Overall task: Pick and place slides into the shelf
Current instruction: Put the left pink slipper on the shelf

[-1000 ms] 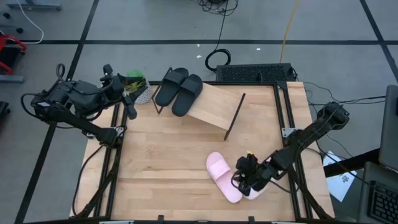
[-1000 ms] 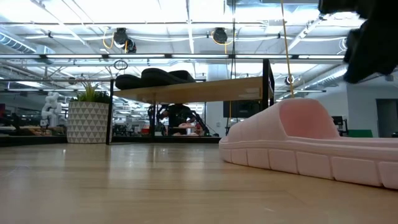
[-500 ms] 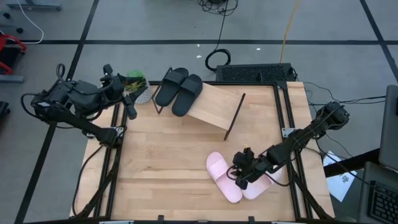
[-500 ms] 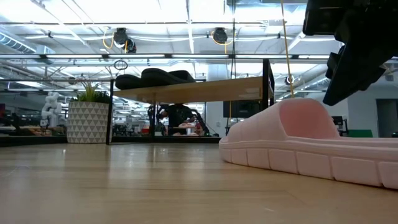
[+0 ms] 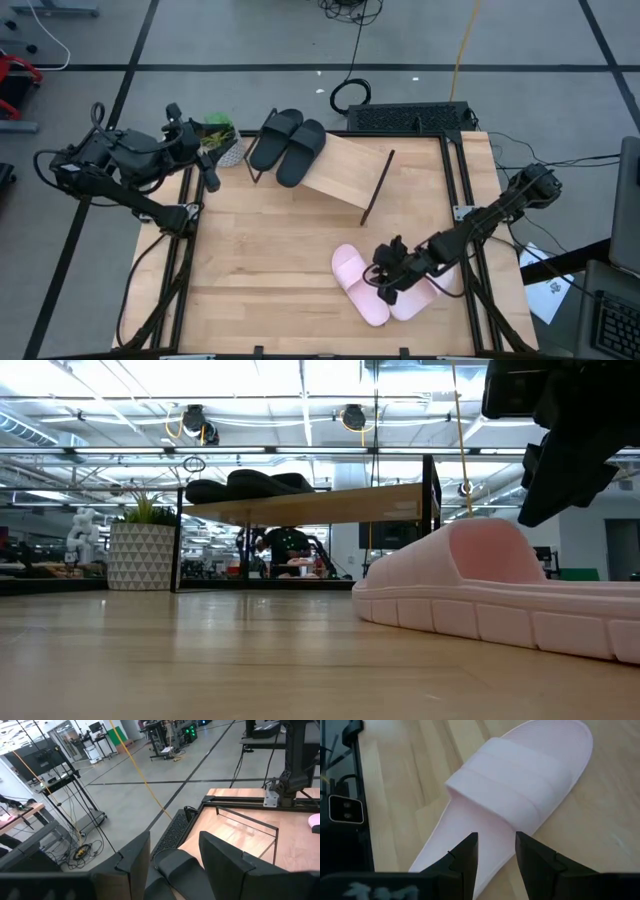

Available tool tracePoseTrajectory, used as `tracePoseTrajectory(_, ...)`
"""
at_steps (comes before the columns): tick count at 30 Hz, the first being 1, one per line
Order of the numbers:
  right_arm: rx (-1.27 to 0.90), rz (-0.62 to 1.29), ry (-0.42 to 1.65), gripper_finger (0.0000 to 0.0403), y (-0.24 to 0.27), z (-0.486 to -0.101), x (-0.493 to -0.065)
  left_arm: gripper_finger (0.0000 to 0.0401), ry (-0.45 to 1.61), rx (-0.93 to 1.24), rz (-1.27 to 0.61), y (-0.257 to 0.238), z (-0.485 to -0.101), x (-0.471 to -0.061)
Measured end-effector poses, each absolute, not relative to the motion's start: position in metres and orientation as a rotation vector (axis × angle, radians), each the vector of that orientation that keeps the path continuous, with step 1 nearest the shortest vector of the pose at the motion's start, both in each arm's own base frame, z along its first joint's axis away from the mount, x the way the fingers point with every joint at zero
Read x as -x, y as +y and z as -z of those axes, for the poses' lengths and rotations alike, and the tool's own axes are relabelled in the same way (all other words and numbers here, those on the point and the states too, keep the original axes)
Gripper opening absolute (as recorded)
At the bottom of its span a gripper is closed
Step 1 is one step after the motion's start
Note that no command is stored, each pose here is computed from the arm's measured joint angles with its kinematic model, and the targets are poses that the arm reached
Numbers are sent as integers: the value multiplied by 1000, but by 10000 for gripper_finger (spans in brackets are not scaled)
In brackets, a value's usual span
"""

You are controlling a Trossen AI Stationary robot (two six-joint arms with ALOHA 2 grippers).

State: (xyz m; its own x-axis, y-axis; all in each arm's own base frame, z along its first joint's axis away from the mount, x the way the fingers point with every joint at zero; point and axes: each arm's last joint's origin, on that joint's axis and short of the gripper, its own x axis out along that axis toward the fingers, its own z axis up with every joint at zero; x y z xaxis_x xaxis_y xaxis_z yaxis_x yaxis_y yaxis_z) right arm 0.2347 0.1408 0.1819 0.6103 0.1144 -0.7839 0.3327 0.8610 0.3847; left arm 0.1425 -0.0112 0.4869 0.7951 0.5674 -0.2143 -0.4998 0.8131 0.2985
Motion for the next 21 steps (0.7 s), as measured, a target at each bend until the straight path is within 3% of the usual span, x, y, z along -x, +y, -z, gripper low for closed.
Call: tracePoseTrajectory(21, -537, 144, 939, 121, 134, -181, -237, 175, 302, -233, -579, -11, -487, -143)
